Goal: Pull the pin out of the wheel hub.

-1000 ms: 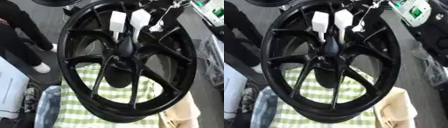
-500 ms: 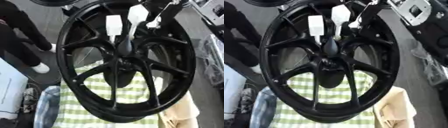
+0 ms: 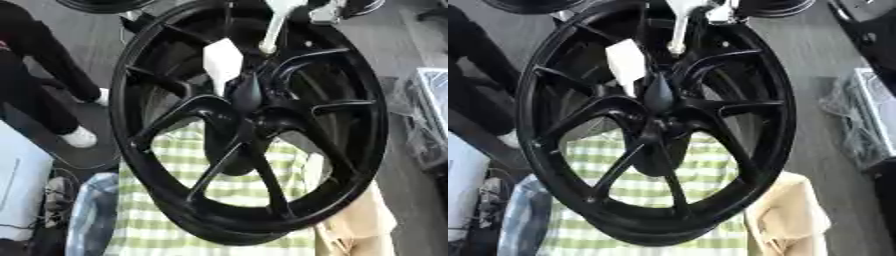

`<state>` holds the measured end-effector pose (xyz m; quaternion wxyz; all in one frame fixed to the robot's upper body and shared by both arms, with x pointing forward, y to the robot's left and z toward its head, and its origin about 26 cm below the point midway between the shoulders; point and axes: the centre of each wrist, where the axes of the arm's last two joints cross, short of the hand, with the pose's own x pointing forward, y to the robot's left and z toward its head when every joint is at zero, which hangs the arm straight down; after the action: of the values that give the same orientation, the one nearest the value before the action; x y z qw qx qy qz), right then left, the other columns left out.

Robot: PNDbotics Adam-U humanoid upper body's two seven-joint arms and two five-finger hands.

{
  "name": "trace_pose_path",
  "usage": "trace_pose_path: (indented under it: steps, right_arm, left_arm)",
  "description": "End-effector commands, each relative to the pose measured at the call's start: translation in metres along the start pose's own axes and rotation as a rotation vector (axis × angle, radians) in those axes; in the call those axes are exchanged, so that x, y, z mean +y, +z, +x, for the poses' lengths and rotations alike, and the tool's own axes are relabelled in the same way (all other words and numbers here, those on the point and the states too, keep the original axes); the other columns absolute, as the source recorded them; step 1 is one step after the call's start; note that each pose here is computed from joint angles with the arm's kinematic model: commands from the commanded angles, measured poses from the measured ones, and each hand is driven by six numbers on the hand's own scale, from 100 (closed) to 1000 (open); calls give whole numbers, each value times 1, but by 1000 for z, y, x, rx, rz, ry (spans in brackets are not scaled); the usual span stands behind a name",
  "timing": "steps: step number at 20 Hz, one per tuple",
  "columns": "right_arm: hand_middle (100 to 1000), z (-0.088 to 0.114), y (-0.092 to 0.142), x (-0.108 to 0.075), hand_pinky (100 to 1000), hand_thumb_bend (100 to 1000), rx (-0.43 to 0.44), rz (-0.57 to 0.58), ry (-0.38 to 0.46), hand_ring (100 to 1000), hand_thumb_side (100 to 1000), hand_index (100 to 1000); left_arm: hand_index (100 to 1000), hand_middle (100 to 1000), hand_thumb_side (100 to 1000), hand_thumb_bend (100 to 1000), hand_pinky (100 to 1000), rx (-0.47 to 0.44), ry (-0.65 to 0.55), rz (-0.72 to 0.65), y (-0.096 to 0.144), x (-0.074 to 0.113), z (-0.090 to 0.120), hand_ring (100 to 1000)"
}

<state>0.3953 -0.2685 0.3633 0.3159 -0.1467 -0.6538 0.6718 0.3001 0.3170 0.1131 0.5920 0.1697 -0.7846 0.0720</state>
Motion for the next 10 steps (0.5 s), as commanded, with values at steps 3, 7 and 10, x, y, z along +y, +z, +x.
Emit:
trace_pose_path:
  steps: [3,7,10]
  right_arm:
    - [282,5,51,-25,806,100,57,-114,22,620,230,428]
    - [284,-3,105,-17,807,100,161,-219,-5,619,213,433]
    - [284,-14,145,-3,806,100,277,-315,-36,617,194,435]
  left_arm:
    - [701,601,819,146,743,-26,-21,9,-3,7,6,657]
    - [701,601,818,146,744,-27,-22,19,-3,8,6,657]
    - [701,601,818,145,744,-30,-18,29,-3,8,7,656]
